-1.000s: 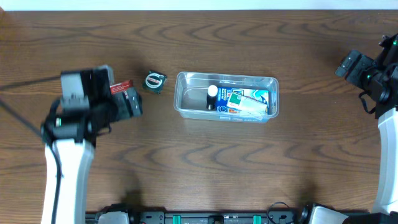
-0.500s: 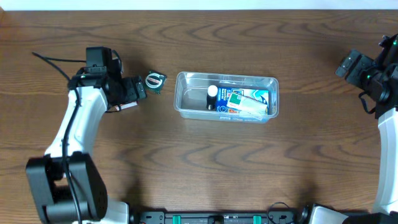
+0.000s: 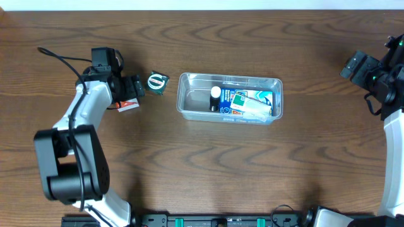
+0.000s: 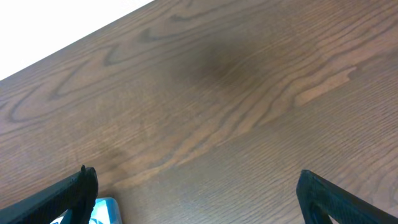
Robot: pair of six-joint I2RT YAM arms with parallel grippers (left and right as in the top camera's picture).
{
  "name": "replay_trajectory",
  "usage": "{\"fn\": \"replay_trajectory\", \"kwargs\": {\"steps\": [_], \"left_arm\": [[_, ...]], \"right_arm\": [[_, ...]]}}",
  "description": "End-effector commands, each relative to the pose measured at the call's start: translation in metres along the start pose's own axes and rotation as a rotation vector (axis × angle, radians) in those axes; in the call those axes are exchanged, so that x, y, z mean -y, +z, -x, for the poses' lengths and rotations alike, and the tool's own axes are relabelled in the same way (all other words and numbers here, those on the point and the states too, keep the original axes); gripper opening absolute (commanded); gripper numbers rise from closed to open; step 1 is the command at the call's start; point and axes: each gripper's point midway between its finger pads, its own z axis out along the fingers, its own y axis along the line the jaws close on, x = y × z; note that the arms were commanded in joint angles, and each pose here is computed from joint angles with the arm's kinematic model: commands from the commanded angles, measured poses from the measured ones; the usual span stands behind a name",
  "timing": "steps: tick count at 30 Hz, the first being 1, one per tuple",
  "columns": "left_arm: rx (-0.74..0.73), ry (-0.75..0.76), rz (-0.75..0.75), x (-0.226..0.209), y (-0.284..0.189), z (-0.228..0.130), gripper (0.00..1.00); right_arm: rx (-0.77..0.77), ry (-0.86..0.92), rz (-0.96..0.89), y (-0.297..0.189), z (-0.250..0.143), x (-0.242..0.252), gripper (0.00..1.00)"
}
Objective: Pack container
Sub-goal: 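Reach left gripper to the red ActiFast box and grasp it, then carry the red box over the container's left end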
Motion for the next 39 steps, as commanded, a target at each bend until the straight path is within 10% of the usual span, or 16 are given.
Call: {"fn": "replay_trajectory", "kwargs": {"steps": [1,10,18,28,39], "left_arm": [[-0.011,0.008,0.026,-0.008,0.012,0.001,0.98],[-0.033,0.003,0.031,-0.011,0.023,-0.003,0.99],[-0.042,-0.009,0.022,-0.009,0.023,-0.006,0.52],[-0.043,-0.011,0.004,-0.005,0.008,-0.002,0.52],[0.061,0.074,-0.168,0.053,-0.112,0.02,0.52]], "right_arm": [[0.009,0.014,-0.003,-0.002,0.003,0.001,0.99],[0.009,0.014,-0.003,-0.002,0.003,0.001,0.99],[0.009,0.014,-0.003,-0.002,0.003,0.001,0.99],[0.009,0.014,-0.003,-0.002,0.003,0.001,0.99],[0.009,0.014,-0.003,-0.002,0.003,0.001,0.99]]}}
